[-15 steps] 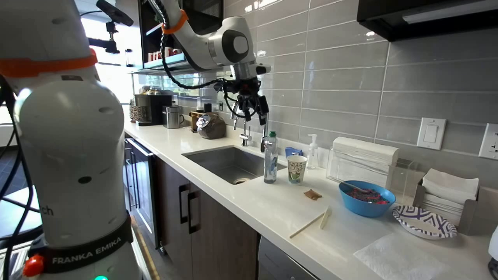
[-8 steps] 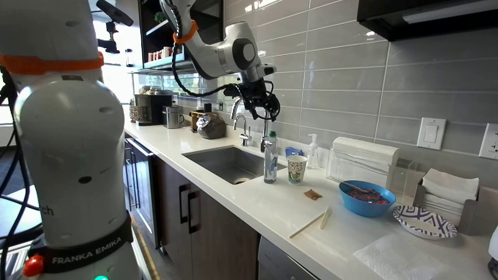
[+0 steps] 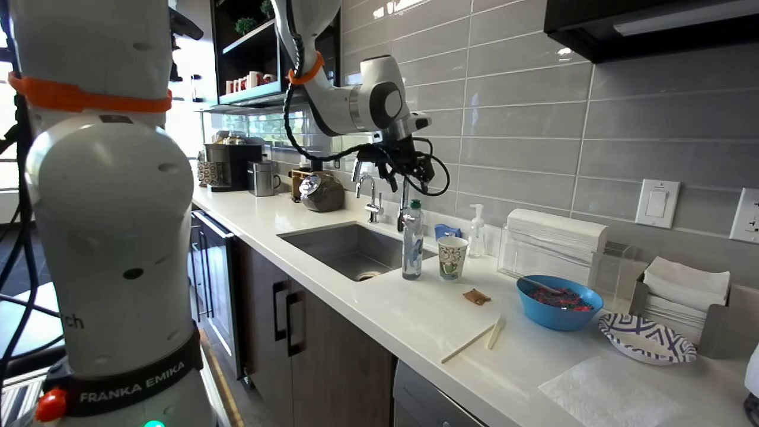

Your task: Move the bottle closer to the wall

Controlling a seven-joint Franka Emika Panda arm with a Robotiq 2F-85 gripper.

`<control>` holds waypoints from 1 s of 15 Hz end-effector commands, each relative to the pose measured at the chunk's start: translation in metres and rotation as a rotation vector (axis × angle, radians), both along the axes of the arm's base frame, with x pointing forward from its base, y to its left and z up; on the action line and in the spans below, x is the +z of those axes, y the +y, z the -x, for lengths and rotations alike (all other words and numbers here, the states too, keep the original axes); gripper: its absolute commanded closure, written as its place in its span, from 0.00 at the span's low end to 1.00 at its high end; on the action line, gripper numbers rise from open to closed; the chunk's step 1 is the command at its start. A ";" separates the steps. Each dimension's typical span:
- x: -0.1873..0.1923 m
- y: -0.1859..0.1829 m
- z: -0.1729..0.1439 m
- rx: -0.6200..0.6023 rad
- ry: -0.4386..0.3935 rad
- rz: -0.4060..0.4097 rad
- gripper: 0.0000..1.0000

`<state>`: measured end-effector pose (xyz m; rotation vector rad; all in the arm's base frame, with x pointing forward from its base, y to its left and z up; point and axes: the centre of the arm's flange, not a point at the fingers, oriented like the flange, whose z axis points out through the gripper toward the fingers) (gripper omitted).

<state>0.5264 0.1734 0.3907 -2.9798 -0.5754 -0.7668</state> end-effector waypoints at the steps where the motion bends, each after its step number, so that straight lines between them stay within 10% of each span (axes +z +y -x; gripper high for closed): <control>1: -0.013 0.005 -0.019 0.061 0.008 -0.020 0.00; 15: -0.036 -0.003 -0.043 0.103 0.055 -0.027 0.43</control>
